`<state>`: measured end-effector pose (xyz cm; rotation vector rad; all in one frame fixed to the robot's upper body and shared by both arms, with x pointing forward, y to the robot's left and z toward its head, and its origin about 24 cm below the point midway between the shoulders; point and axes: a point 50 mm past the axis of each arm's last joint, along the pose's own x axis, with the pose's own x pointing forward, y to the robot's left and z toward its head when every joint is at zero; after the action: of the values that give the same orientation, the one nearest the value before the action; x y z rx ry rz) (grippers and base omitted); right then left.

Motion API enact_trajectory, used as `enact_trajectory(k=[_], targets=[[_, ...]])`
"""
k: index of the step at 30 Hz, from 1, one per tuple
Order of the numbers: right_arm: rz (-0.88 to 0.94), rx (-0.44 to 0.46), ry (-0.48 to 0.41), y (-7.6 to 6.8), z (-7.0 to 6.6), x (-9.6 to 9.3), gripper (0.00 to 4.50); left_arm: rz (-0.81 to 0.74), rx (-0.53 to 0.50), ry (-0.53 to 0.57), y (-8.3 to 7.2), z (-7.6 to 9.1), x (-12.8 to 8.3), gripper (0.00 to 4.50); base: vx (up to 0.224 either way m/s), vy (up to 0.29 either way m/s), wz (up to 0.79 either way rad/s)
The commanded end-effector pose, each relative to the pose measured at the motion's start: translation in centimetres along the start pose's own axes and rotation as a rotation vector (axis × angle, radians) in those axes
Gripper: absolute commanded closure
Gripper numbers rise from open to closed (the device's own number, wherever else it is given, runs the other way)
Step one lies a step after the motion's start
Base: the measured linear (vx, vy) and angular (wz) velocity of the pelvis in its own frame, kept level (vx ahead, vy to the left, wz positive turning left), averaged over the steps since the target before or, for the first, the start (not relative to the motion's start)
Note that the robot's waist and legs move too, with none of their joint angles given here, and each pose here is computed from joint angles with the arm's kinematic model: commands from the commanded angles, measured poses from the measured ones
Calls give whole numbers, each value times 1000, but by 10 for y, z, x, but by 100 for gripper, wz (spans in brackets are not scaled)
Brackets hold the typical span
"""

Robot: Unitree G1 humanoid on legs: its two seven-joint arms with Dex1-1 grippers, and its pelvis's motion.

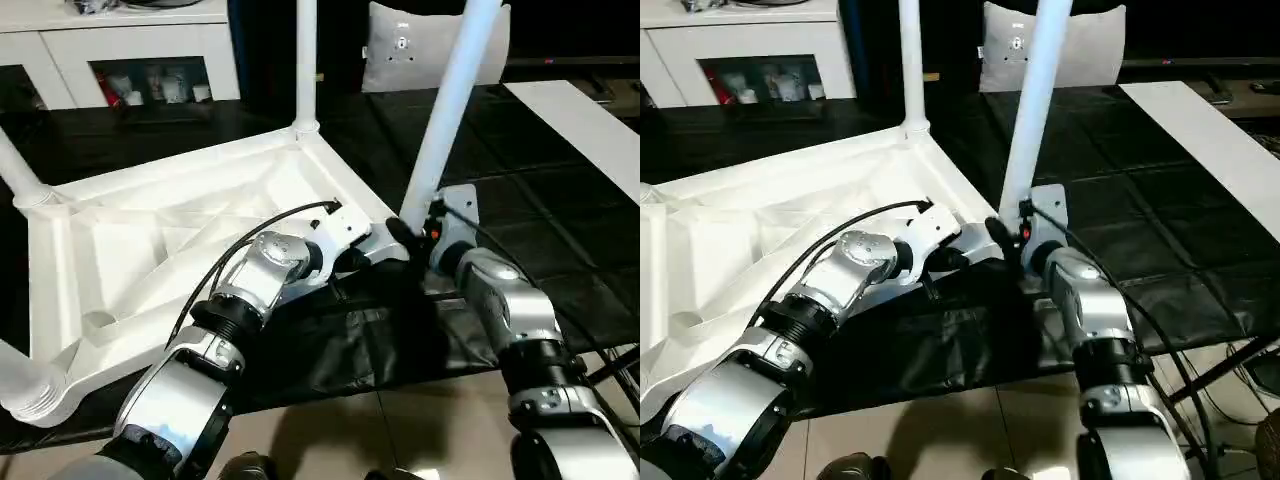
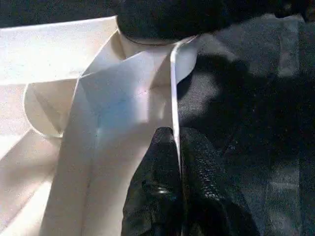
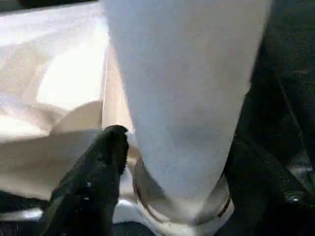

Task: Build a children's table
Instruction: Rotate leg to tighten, then move table base

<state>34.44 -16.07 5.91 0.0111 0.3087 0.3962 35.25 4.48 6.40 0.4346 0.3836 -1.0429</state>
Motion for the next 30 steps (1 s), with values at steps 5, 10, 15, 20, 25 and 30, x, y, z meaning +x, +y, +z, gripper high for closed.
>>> enact_trajectory(k=[5,10,15,20,25,30], targets=[[51,-45,21,-19,-12,-24,72,36,73,-41,13,4,-10,450,0,0,0],[87,-72,8,-31,-9,-42,36,65,69,-64,19,6,-14,450,0,0,0],[144,-87,-72,-30,5,-53,6,12,19,-155,13,15,-12,407,0,0,0],[266,-84,-170,-11,24,-56,0,38,16,-173,11,20,-14,372,0,0,0],[408,-132,-194,11,35,-58,0,180,16,-127,19,13,-28,320,0,0,0],[502,-146,-204,29,40,-51,0,245,32,-61,23,-4,-57,283,0,0,0]])
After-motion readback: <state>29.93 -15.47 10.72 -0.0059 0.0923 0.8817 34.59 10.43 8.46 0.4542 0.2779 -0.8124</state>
